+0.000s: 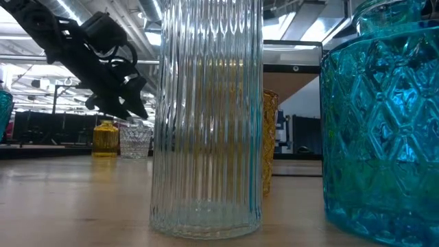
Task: Sort vases onto shelf
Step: Put the transparent vase on the shelf
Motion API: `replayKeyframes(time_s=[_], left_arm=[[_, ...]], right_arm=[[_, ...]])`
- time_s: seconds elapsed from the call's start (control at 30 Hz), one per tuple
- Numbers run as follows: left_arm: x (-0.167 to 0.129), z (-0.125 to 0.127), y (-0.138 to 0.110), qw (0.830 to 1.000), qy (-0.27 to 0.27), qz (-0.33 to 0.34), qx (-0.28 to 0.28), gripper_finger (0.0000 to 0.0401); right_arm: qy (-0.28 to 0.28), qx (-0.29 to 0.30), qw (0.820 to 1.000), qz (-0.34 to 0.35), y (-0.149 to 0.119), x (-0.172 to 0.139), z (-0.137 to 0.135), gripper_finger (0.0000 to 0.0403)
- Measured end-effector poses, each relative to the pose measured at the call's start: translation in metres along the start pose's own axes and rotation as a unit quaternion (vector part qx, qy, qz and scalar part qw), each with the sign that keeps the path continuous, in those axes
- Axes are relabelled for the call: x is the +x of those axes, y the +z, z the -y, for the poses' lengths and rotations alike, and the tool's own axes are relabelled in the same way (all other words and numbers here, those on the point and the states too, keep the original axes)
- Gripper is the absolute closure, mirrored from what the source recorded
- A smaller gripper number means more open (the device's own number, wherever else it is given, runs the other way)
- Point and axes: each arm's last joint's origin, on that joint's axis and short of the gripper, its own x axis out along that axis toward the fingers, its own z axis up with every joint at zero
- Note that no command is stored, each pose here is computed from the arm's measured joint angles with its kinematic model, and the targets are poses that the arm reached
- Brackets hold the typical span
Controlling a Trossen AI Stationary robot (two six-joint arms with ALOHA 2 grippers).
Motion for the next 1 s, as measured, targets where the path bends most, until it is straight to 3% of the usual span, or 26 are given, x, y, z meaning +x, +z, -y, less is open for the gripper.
replayKeyframes(time_s=[0.3,0.53,0.77,1.0], left_arm=[[0.015,0.004,-0.010,0.999,0.001,-0.036,0.005,0.0131],[0.019,0.007,-0.008,1.000,0.006,-0.017,-0.017,0.0134],[0.019,0.007,-0.009,0.999,0.002,-0.022,-0.029,0.0205],[0.018,0.008,-0.009,0.999,-0.007,-0.024,-0.032,0.0206]], right_arm=[[0.000,0.000,1.000,0.000,0.000,0.000,0.000,0.0123],[0.004,0.001,1.000,-0.008,0.000,0.000,0.000,0.0123],[0.004,0.001,1.000,-0.008,0.000,0.000,0.000,0.0123],[0.004,0.000,1.000,-0.008,0.000,0.000,0.000,0.0123]])
